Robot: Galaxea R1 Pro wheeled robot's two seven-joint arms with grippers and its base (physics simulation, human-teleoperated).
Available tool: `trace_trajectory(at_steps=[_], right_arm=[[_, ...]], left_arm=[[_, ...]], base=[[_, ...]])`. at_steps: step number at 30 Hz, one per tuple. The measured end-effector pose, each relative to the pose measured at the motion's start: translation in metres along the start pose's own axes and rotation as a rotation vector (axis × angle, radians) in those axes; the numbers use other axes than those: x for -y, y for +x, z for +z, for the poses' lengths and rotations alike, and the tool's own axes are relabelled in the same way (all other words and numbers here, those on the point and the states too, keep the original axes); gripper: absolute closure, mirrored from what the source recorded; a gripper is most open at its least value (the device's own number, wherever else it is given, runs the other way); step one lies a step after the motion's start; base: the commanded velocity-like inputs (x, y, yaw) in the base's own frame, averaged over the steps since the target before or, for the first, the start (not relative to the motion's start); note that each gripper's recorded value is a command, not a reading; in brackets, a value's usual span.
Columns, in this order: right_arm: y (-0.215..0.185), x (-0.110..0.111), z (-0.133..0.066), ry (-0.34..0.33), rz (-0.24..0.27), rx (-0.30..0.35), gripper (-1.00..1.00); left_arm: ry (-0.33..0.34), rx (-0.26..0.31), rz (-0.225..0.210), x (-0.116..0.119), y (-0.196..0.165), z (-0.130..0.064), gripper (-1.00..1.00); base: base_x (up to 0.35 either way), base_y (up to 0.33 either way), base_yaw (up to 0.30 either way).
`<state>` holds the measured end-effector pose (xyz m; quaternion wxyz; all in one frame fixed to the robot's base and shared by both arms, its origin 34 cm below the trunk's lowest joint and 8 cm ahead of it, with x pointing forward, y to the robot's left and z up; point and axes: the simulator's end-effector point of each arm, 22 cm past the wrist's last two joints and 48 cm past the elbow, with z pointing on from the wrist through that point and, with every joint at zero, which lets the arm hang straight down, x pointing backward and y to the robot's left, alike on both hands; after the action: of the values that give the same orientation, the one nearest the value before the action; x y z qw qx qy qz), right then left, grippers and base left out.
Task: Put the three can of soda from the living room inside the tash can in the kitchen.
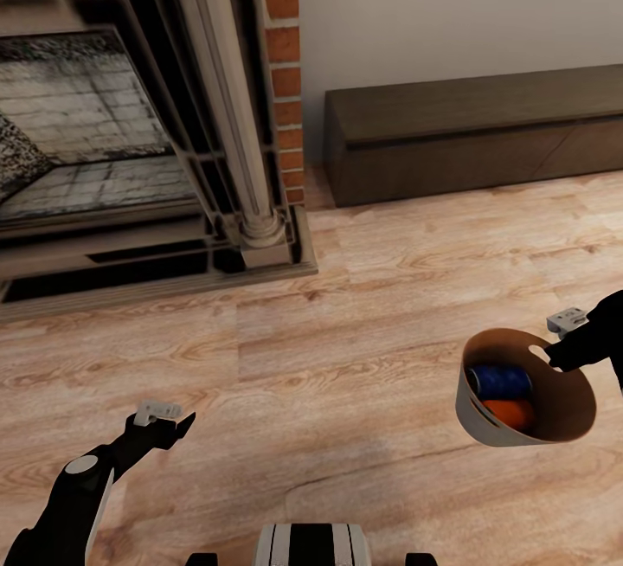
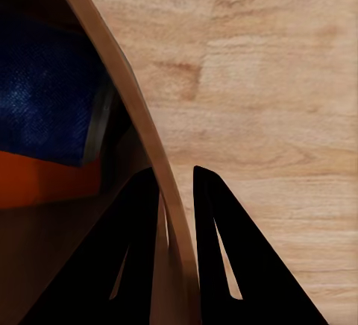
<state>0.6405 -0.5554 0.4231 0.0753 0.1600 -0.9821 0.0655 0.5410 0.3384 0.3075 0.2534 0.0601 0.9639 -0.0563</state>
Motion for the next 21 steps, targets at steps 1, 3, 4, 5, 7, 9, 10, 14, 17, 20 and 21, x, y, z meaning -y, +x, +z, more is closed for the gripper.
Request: trace_trajectory(at_steps=[1, 3, 4, 5, 7, 9, 10, 14, 17, 20, 21], right_arm=[[0.0, 0.0, 0.002, 0.0, 0.0, 0.0, 1.0], [0.0, -0.001, 0.006, 0.0, 0.0, 0.0, 1.0], [0.0, -0.001, 0.009, 0.0, 0.0, 0.0, 1.0], [0.0, -0.002, 0.011, 0.0, 0.0, 0.0, 1.0], [0.0, -0.003, 0.015, 0.0, 0.0, 0.0, 1.0], [0.0, -0.003, 0.015, 0.0, 0.0, 0.001, 1.0], [0.0, -0.003, 0.015, 0.0, 0.0, 0.001, 1.0], [0.0, -0.003, 0.015, 0.0, 0.0, 0.001, 1.0], [0.001, -0.004, 0.021, 0.0, 0.0, 0.0, 1.0], [0.001, -0.005, 0.028, 0.0, 0.0, 0.0, 1.0], [0.001, -0.005, 0.03, 0.0, 0.0, 0.0, 1.0]], left_arm=[[0.0, 0.0, 0.0, 0.0, 0.002, 0.002, -1.0], [0.0, -0.002, 0.001, 0.0, 0.005, 0.005, -1.0], [0.0, -0.002, 0.002, 0.0, 0.006, 0.007, -1.0], [0.0, -0.003, 0.001, 0.0, 0.008, 0.008, -1.0], [0.001, -0.007, -0.001, 0.0, 0.013, 0.012, -1.0], [0.004, -0.011, -0.006, 0.001, 0.016, 0.013, -1.0], [0.005, -0.01, -0.01, 0.001, 0.016, 0.013, -1.0], [0.007, -0.01, -0.014, 0.002, 0.017, 0.013, -1.0], [0.007, -0.012, -0.013, 0.001, 0.022, 0.018, -1.0], [0.006, -0.016, -0.009, 0.001, 0.027, 0.023, -1.0], [0.006, -0.017, -0.008, 0.001, 0.029, 0.025, -1.0]], base=[[0.0, 0.0, 0.0], [0.0, 0.0, 0.0], [0.0, 0.0, 0.0], [0.0, 0.0, 0.0], [0.0, 0.0, 0.0], [0.0, 0.0, 0.0], [0.0, 0.0, 0.0], [0.0, 0.0, 0.0], [0.0, 0.0, 0.0], [0.0, 0.0, 0.0], [0.0, 0.0, 0.0]])
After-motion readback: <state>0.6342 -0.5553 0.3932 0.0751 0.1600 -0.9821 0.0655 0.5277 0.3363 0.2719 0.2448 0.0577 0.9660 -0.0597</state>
